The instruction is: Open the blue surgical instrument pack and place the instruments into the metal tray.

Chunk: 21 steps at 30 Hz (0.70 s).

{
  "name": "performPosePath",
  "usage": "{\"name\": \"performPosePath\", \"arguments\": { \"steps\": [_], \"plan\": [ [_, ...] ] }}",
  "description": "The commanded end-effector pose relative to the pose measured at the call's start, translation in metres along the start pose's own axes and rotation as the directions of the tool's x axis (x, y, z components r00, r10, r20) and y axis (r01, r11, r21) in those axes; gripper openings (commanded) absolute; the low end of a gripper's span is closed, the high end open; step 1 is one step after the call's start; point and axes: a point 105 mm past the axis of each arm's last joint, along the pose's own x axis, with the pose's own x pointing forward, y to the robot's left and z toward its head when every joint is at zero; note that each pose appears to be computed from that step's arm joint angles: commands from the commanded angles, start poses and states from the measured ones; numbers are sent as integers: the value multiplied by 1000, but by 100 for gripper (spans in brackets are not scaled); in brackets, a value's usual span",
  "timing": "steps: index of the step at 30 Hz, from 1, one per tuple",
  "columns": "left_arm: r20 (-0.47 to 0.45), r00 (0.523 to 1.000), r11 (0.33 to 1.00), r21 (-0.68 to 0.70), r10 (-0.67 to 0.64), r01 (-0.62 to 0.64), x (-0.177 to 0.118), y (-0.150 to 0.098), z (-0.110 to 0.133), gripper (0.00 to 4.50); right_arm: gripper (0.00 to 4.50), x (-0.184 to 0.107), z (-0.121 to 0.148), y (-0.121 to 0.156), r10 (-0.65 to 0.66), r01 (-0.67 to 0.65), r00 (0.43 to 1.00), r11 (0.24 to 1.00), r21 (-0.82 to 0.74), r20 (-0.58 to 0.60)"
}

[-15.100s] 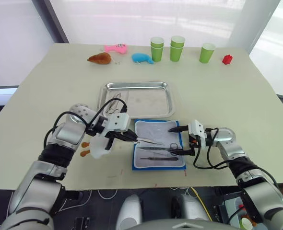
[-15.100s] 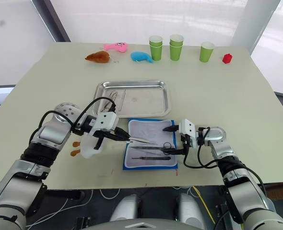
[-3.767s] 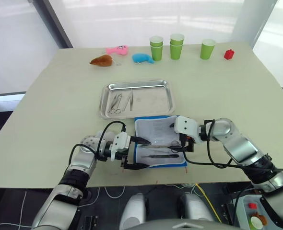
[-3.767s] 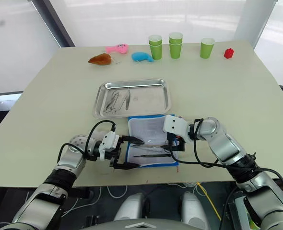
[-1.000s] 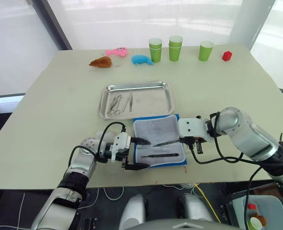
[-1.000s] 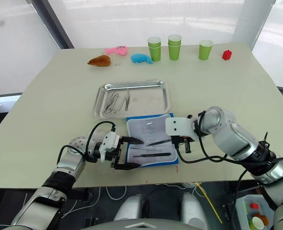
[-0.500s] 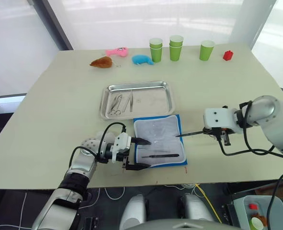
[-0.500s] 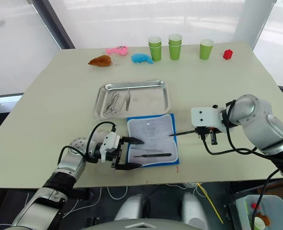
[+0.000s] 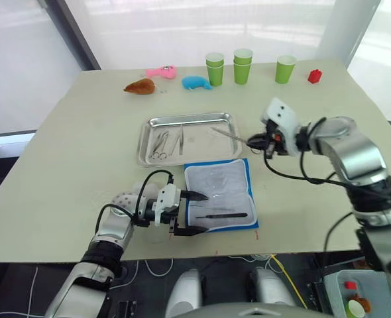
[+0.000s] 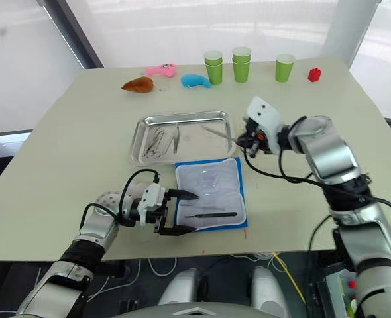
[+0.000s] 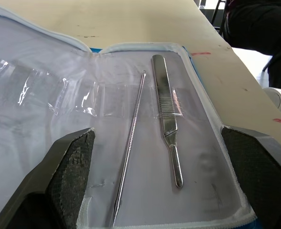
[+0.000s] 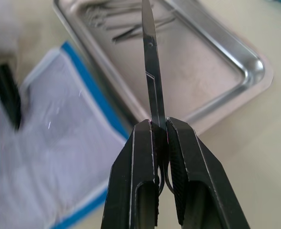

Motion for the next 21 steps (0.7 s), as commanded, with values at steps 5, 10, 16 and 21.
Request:
{"name": "performPosePath", "arguments": {
  "steps": [5, 10, 16, 21],
  "plan": [
    [-117, 991, 967, -251, -66, 35, 13, -34, -54, 450, 6, 42, 14, -16, -148, 142, 989, 981, 133, 30],
    [-120, 991, 967, -252, -63, 31, 12, -34, -54, 450, 6, 72, 23, -7, -166, 158, 985, 975, 157, 38],
    [-122, 991, 967, -252, -61, 29, 12, -34, -54, 450, 6, 97, 26, 3, -180, 174, 983, 970, 172, 24],
    [-121, 991, 966, -255, -63, 30, 12, -35, -55, 450, 6, 116, 20, 13, -173, 168, 985, 966, 198, 5]
  ]
}}
